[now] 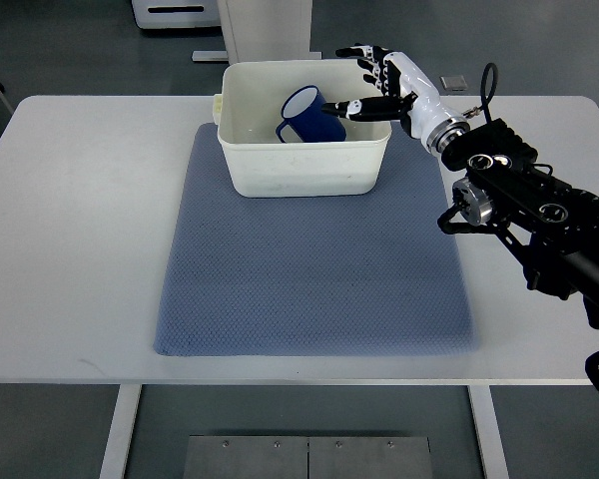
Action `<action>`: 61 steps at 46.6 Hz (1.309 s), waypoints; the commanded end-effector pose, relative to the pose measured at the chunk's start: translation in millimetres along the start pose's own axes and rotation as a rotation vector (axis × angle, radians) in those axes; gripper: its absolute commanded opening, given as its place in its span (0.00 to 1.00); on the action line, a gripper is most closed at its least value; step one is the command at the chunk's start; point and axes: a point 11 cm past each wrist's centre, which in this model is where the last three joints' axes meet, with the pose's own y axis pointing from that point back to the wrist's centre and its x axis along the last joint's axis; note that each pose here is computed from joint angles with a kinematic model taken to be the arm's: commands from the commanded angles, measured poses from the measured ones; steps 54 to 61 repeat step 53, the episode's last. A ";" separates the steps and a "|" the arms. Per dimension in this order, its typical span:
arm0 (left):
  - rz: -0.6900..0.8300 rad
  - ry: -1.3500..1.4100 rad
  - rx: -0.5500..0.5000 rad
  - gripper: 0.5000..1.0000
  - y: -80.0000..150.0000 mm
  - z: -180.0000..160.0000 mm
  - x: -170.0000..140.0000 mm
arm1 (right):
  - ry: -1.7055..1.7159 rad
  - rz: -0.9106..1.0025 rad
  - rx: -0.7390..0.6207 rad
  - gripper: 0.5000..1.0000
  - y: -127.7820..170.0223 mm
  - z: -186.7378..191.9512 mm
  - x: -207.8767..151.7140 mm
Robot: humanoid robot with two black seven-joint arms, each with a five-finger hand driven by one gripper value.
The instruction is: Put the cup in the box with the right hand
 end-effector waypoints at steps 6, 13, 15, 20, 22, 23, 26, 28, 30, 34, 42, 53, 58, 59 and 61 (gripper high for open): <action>-0.001 0.000 0.000 1.00 0.0 0.0 -0.1 | -0.027 0.063 0.003 0.99 6.9 -2.5 33.5; -0.001 0.000 0.000 1.00 0.0 0.0 -0.1 | -0.067 0.110 0.008 1.00 16.5 -4.2 60.7; -0.001 0.000 0.000 1.00 0.0 0.0 -0.1 | -0.072 0.121 0.006 1.00 18.8 -4.0 67.0; -0.001 0.000 0.000 1.00 0.0 0.0 -0.1 | -0.086 0.147 -0.005 1.00 24.3 -0.7 80.3; -0.001 0.000 0.000 1.00 0.0 0.0 -0.1 | -0.100 0.160 -0.014 1.00 27.6 3.2 85.7; -0.001 0.000 0.000 1.00 0.0 0.0 -0.1 | -0.109 0.167 -0.019 1.00 29.8 5.5 89.4; 0.001 0.000 0.000 1.00 0.0 0.0 0.1 | -0.139 0.185 -0.033 1.00 35.0 12.3 95.9; 0.001 0.000 0.000 1.00 0.0 0.0 0.1 | -0.152 0.197 -0.044 1.00 38.5 17.6 99.9; 0.001 0.000 0.000 1.00 0.0 0.0 0.1 | -0.164 0.206 -0.055 1.00 41.9 23.0 102.7; -0.001 0.000 0.000 1.00 0.0 0.0 -0.1 | -0.173 0.229 -0.083 1.00 52.0 36.8 111.7; -0.001 0.000 0.000 1.00 0.0 0.0 -0.1 | -0.189 0.248 -0.140 1.00 68.0 65.5 113.9; -0.001 0.000 0.000 1.00 0.0 0.0 -0.1 | -0.196 0.248 -0.170 1.00 75.2 80.3 110.3; -0.001 0.000 0.000 1.00 0.0 0.0 -0.1 | -0.196 0.248 -0.170 1.00 75.2 80.3 110.3; -0.001 0.000 0.000 1.00 0.0 0.0 -0.1 | -0.196 0.248 -0.170 1.00 75.2 80.3 110.3; -0.001 0.000 0.000 1.00 0.0 0.0 -0.1 | -0.196 0.248 -0.170 1.00 75.2 80.3 110.3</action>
